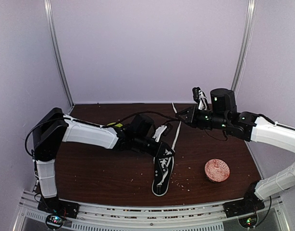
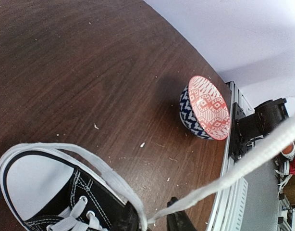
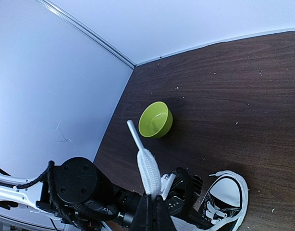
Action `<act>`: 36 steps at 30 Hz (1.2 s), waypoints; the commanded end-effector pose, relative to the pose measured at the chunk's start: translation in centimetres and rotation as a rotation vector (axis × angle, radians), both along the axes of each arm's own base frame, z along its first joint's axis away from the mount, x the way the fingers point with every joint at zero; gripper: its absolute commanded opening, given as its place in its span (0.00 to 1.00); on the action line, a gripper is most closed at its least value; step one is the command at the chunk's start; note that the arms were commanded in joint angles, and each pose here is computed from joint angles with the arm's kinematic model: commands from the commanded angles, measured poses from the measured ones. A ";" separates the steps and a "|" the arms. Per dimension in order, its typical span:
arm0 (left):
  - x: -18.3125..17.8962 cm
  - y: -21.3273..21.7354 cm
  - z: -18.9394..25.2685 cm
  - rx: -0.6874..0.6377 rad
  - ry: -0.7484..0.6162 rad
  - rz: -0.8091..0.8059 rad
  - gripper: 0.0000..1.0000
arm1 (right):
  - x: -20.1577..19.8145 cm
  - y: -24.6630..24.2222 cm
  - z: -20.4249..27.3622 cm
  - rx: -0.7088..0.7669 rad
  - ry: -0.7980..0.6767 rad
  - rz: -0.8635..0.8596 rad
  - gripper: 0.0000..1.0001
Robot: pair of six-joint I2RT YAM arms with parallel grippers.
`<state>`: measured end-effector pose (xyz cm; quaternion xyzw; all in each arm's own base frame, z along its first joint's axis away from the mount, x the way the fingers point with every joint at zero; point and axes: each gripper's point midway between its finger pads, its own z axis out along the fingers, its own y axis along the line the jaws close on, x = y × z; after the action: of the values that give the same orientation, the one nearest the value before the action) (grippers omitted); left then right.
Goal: Tie the shoes
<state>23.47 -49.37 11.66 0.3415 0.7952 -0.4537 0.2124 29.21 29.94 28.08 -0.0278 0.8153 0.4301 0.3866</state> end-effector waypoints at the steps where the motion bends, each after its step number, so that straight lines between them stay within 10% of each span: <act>1: 1.0 -0.8 0.5 -0.011 -0.041 -0.001 0.24 | 0.0 0.6 1.3 0.041 -0.013 0.017 0.00; 10: 0.9 -0.6 0.9 -0.020 -0.048 0.000 0.00 | 0.4 0.6 0.3 0.017 -0.005 -0.002 0.00; 29: -0.7 3.1 1.5 -0.082 -0.027 0.086 0.00 | 3.2 8.5 -8.2 -0.063 0.152 0.124 0.00; 33: -0.5 3.6 1.5 -0.070 -0.021 0.115 0.00 | 4.4 8.4 -8.9 -0.073 0.156 0.113 0.47; 36: -0.5 3.8 1.9 -0.078 -0.024 0.127 0.00 | 5.2 6.6 -8.9 -0.089 0.148 0.078 0.64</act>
<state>21.82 -44.70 8.85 0.2958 0.8279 -0.4304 0.2046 34.27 36.64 17.07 -0.0267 0.8728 0.3893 0.2932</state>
